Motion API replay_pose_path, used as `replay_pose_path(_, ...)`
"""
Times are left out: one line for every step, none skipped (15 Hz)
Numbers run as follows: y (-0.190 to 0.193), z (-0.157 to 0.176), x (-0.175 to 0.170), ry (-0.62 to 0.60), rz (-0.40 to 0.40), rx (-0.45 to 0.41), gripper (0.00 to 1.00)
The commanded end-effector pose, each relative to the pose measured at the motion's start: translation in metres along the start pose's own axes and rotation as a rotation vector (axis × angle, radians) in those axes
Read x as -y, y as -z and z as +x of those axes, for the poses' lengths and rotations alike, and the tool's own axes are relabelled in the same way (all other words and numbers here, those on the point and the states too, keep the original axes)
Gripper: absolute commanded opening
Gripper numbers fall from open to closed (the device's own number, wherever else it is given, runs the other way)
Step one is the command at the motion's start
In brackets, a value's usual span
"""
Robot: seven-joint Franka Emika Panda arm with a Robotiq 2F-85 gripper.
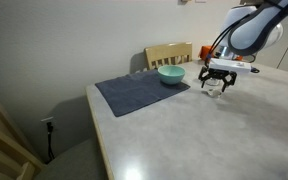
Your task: Put the lid on the silver object, remove it, then put it back again.
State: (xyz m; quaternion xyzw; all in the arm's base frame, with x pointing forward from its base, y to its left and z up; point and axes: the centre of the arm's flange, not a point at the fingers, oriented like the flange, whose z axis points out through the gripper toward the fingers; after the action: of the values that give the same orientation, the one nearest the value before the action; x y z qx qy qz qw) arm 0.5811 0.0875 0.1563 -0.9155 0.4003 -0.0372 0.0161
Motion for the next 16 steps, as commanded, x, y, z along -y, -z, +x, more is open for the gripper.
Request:
replay_pose_path(0.003,-0.001,0.000,-0.009,-0.007,0.007,1.00)
replay_pose_path(0.006,-0.002,-0.001,-0.013,-0.011,0.012,1.00)
replay_pose_path(0.009,-0.002,-0.001,-0.015,-0.010,0.012,1.00)
replay_pose_path(0.014,0.000,0.000,-0.031,-0.005,0.009,1.00)
replay_pose_path(0.016,-0.001,0.000,-0.040,-0.002,0.007,1.00)
replay_pose_path(0.016,0.001,-0.001,-0.043,0.006,0.002,1.00)
replay_pose_path(0.015,0.001,-0.001,-0.046,0.013,-0.007,1.00)
replay_pose_path(0.012,0.001,-0.003,-0.052,0.014,-0.014,1.00)
replay_pose_path(0.010,0.001,-0.004,-0.057,0.015,-0.017,1.00)
replay_pose_path(0.008,0.000,-0.006,-0.065,0.015,-0.021,1.00)
replay_pose_path(0.007,0.000,-0.007,-0.074,0.013,-0.023,1.00)
replay_pose_path(0.006,-0.001,-0.009,-0.085,0.013,-0.027,1.00)
replay_pose_path(0.006,-0.002,-0.011,-0.099,0.014,-0.027,1.00)
replay_pose_path(0.006,-0.002,-0.013,-0.111,0.015,-0.029,1.00)
replay_pose_path(0.006,-0.002,-0.014,-0.123,0.016,-0.027,1.00)
replay_pose_path(0.005,-0.003,-0.015,-0.131,0.012,-0.021,1.00)
